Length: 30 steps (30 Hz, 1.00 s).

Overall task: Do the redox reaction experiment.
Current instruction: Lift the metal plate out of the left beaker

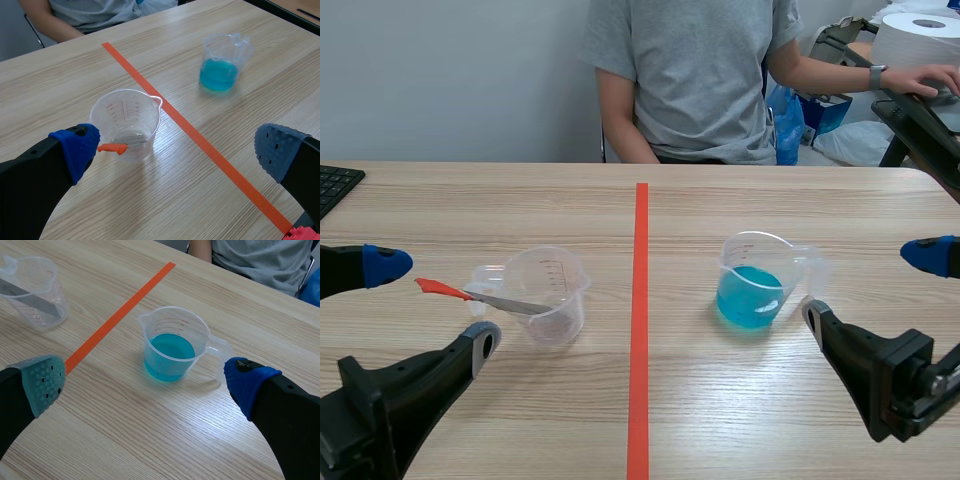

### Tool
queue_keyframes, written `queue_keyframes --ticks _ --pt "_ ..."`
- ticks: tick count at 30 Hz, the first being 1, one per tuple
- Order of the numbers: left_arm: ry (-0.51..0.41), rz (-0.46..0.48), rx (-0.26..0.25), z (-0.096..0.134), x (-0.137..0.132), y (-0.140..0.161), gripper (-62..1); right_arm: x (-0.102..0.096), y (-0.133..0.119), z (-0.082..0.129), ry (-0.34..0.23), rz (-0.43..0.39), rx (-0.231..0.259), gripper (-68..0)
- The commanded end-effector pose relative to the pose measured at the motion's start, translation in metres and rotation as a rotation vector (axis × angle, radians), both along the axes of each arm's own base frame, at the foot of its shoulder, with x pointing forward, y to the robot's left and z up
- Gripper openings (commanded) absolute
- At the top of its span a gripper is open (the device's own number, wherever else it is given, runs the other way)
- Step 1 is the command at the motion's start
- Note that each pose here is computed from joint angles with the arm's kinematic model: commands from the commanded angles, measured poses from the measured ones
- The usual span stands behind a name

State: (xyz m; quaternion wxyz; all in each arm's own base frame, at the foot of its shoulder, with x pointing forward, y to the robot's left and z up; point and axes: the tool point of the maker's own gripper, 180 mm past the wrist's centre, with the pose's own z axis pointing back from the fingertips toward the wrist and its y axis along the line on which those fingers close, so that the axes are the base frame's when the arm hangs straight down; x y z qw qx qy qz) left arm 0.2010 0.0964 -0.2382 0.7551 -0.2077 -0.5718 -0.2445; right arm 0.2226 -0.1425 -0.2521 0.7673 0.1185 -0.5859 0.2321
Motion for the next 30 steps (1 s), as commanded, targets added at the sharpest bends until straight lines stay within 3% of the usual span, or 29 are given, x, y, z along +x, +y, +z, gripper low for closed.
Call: queue_keyframes --ticks 1,15,22,30 --pt "-0.022 0.000 -0.012 0.007 0.002 0.000 1.4 0.003 0.001 0.010 -0.032 0.004 0.008 0.4" --pt "-0.026 0.016 0.001 0.006 0.004 0.003 1.4 0.003 0.001 0.009 -0.031 0.005 0.008 0.4" --pt "-0.004 0.136 0.102 -0.002 0.009 0.039 1.4 0.002 0.001 0.009 -0.030 0.007 0.008 0.4" --pt "0.102 0.233 0.202 -0.026 -0.017 0.086 1.4 0.002 0.002 0.009 -0.027 0.009 0.007 0.4"
